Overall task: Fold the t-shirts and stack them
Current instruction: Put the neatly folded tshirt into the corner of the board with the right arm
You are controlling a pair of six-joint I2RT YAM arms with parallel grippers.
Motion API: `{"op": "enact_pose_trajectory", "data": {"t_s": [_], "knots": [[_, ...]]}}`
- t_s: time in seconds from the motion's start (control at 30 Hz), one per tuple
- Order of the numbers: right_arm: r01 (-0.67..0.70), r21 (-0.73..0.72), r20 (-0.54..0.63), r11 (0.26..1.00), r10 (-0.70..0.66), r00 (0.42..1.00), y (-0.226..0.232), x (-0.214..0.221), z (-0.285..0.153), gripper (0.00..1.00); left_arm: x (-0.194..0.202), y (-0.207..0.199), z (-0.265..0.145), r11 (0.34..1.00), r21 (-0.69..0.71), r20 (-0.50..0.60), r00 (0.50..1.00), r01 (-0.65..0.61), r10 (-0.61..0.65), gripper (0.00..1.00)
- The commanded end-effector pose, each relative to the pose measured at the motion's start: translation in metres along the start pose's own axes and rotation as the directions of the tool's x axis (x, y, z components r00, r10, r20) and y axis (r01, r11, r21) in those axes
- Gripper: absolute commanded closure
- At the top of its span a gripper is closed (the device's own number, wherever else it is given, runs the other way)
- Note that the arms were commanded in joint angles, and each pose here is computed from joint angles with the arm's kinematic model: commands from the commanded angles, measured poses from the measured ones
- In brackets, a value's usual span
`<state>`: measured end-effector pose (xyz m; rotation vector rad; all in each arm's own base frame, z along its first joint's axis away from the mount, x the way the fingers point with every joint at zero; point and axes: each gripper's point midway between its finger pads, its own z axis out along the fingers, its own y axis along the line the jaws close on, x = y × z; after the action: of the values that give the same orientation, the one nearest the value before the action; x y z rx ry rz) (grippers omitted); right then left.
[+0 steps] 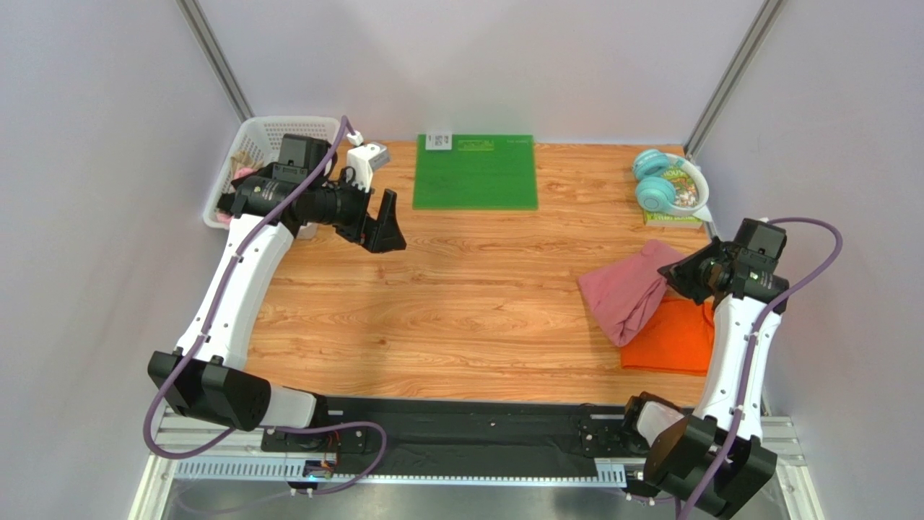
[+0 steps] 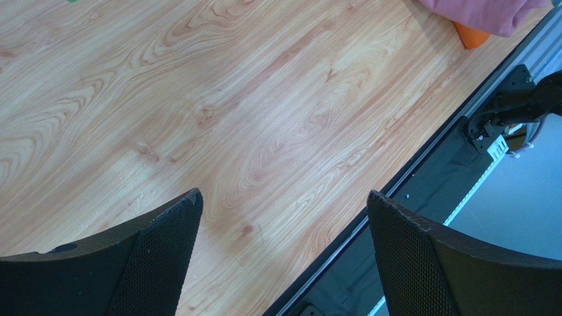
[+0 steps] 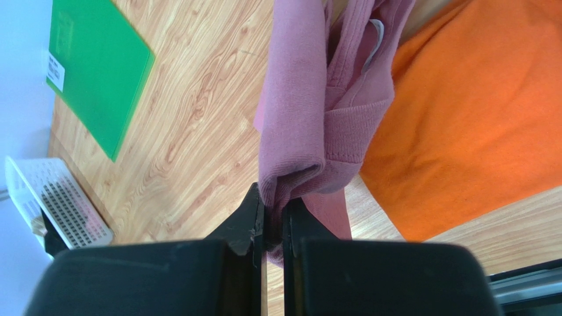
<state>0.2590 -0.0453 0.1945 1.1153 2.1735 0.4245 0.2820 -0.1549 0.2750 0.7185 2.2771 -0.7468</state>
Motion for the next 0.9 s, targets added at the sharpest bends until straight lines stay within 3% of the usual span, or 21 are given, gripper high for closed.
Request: {"op": "enact_pose_trajectory", "data": {"t_s": [0.0, 0.37, 0.53, 0.87], "knots": [[-0.054, -0.046, 0.094, 0.997, 0.058, 0.994, 0.011, -0.033, -0.006, 1.00, -0.013, -0.007, -0.009, 0.999, 0.023, 0.041, 0.999, -0.026, 0.025, 0.00], [-0.106, -0.124, 0.106, 0.987, 0.120, 0.987, 0.044, -0.099, 0.026, 1.00, -0.009, -0.014, -0.006, 0.998, 0.066, 0.042, 0.999, -0.002, -0.001, 0.00], [-0.129, -0.102, 0.067, 0.986, 0.136, 0.988, 0.042, -0.109, 0.049, 1.00, -0.008, -0.015, -0.006, 0.998, 0.069, 0.042, 0.999, 0.001, -0.004, 0.00], [-0.134, -0.046, 0.145, 0.990, 0.139, 0.980, 0.029, -0.116, 0.036, 1.00, -0.001, -0.015, -0.001, 0.996, 0.082, 0.027, 0.999, 0.015, -0.017, 0.00]]}}
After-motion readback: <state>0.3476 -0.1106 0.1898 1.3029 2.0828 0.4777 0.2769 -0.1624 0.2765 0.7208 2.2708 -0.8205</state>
